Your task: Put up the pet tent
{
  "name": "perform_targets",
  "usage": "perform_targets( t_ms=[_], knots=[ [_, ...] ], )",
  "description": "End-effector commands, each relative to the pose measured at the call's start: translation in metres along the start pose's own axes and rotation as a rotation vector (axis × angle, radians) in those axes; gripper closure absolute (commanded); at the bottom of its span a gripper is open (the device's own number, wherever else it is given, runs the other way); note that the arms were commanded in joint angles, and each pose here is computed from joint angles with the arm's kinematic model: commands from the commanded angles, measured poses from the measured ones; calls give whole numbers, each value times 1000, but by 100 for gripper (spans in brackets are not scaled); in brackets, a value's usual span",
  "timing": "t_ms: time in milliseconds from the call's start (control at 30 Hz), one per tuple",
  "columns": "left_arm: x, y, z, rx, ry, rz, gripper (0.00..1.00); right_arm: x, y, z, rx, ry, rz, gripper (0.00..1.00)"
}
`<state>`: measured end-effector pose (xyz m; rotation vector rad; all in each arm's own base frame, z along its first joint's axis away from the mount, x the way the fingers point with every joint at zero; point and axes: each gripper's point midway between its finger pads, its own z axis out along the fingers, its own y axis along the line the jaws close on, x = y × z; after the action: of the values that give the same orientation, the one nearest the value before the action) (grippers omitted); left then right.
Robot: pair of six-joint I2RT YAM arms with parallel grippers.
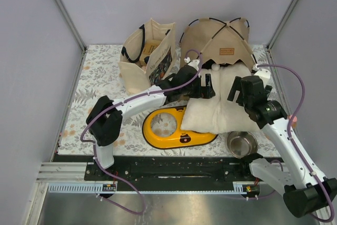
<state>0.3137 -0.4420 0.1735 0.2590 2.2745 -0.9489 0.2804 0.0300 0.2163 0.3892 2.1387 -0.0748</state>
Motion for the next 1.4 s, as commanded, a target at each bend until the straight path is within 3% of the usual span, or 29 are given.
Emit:
perform_targets(
  t_ms=[0, 267, 500, 633, 700, 767, 867, 900, 933, 1067, 1367],
  knots=[
    [-19, 1, -22, -54, -73, 37, 1, 7, -21, -12, 68, -4, 12, 0],
    [1, 1, -45, -38, -40, 76, 1, 14, -46, -30, 95, -91, 77, 1],
    [53, 20, -45, -78, 51, 75, 1, 65, -45, -12, 91, 48, 64, 4],
    [76, 32, -34, -85, 93, 16, 3, 79, -42, -2, 75, 62, 85, 8],
    [82, 26, -26, -50, 120, 6, 10, 83, -33, 3, 43, 76, 101, 19],
    [78, 18, -20, -24, 124, 6, 21, 81, -19, 6, -11, 82, 115, 43],
    [62, 2, -13, 11, 99, 24, 45, 64, 3, 10, -81, 63, 134, 80],
    [58, -3, -10, 20, 93, 30, 57, 54, 9, 10, -98, 52, 139, 92],
    [50, -7, -9, 24, 79, 39, 64, 44, 16, 10, -110, 45, 144, 100],
    [19, -25, -7, 31, 22, 71, 99, 16, 40, 13, -162, 29, 166, 100],
    [-45, -52, -1, 21, -143, 167, 100, -41, 67, 22, -218, -118, 176, 100]
  ],
)
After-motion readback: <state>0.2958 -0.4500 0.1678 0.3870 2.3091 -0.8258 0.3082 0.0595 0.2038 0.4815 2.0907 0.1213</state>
